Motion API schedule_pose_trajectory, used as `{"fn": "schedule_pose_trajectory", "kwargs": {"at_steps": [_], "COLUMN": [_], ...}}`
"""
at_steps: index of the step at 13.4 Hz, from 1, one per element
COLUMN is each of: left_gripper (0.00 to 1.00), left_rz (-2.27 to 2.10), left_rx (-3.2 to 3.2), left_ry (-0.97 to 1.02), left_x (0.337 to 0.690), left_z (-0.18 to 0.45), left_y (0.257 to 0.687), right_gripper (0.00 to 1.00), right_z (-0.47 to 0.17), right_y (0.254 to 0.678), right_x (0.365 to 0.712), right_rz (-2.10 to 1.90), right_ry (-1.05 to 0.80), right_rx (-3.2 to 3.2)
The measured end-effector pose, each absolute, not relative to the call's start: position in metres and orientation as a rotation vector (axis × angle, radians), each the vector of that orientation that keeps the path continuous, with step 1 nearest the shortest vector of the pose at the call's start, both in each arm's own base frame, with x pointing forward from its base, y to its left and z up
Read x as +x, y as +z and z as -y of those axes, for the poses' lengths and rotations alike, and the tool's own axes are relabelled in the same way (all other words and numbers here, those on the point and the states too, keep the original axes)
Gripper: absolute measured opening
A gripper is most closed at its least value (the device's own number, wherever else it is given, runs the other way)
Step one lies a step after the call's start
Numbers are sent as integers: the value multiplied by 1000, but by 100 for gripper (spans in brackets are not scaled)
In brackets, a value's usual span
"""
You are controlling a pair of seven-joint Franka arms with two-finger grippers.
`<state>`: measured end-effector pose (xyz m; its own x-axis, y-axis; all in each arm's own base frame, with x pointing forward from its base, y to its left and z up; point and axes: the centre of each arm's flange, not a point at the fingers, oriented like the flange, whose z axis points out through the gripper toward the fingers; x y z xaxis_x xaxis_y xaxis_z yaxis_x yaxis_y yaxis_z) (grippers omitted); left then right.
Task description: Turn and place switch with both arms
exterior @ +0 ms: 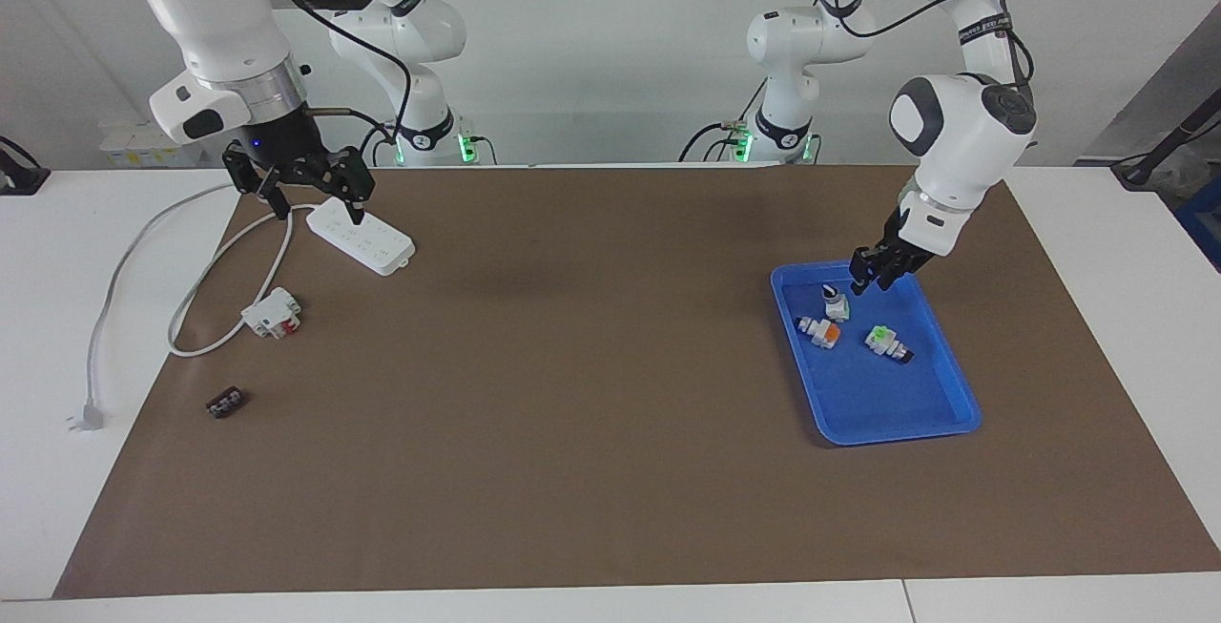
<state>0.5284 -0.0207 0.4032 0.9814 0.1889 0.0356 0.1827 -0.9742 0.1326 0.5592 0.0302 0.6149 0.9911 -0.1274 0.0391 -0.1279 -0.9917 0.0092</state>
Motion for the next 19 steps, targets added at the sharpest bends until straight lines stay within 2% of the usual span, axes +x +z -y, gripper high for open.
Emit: {"fn": "schedule_pose_trajectory", "kwargs": {"at_steps": [1,2,10,13,15,19], "left_gripper": [85,93,94,95,100,100], "left_rz": [-284,-285,-529,-429,-366,-190], "left_rx": [2998,2998,2954,3054,3112,3168], "left_ry": [73,74,71,-13,-68,-111], "left_x": [528,529,535,547,556,565], "left_z": [21,21,46,63,78,81], "left_y": [403,403,419,450,476,527], "right_gripper": [100,100,100,100,100,100], "right_z": [-29,-29,-21,-21,-21,-23], "right_y": [613,611,600,601,601,601], "right_x": [557,555,543,542,542,542], "right_rz": [203,203,224,225,224,219], "right_ry": [39,26,-44,-42,-43,-43], "right_rx": [3121,3121,3114,3114,3114,3115]}}
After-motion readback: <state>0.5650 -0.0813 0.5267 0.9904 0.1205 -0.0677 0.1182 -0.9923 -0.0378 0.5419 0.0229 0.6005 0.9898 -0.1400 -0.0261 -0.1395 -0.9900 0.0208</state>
